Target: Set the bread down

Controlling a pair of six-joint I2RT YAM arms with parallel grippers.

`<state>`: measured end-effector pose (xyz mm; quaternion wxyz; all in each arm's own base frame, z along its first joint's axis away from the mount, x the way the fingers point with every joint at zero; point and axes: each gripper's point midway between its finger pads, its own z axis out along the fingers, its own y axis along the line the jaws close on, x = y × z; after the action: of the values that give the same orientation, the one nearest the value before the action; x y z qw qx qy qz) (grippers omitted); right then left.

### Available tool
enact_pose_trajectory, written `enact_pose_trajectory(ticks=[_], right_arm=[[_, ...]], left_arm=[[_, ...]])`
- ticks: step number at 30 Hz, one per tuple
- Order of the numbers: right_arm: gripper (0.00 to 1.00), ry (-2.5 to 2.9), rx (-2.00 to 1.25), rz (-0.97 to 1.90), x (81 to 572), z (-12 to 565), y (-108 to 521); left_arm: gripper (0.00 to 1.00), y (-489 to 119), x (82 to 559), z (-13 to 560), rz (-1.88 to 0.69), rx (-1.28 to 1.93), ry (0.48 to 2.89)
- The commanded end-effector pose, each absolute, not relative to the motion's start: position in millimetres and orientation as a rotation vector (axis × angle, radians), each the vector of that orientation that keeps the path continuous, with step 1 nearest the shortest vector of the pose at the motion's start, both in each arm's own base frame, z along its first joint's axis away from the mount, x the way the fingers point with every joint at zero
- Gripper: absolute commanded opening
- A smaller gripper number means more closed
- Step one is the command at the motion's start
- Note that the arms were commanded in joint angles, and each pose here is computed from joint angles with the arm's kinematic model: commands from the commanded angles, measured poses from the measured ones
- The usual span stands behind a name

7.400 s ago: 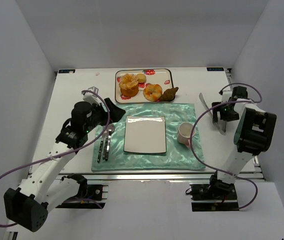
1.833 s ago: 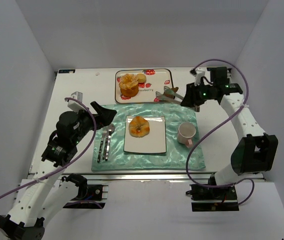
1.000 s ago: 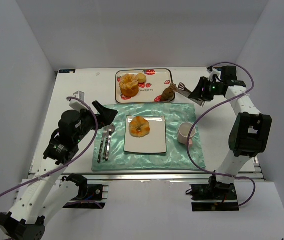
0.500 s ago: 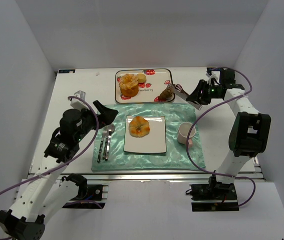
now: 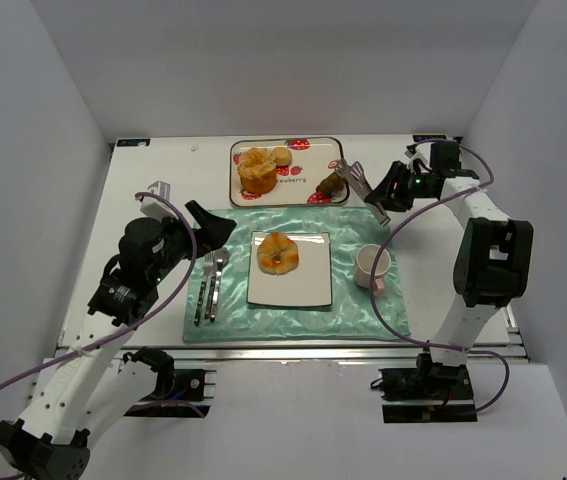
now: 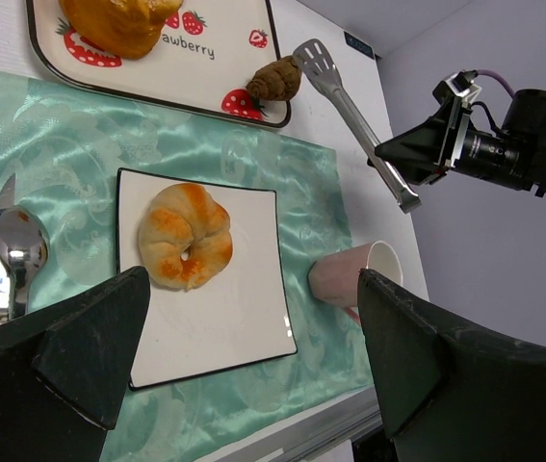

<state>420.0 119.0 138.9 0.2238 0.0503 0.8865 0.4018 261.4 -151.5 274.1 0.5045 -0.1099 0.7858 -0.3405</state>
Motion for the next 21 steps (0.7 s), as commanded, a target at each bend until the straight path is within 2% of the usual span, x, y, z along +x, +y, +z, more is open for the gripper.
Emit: enact_pose_trajectory(ticks=[1,10,21], right_arm=[[0.46,2.386,0.117,1.181,419,158,124],[0.45,2.326,0.109,1.187,409,185,113],[0.45,2.341,0.175,1.197,384,184,113]], left_arm=[[0.98,-151,259,292,-0.847,-0.263,1.861],[0.98,-152,259,290,-0.853,-0.268,1.860],[0.98,-155,260,286,-0.861,-0.252,1.862]])
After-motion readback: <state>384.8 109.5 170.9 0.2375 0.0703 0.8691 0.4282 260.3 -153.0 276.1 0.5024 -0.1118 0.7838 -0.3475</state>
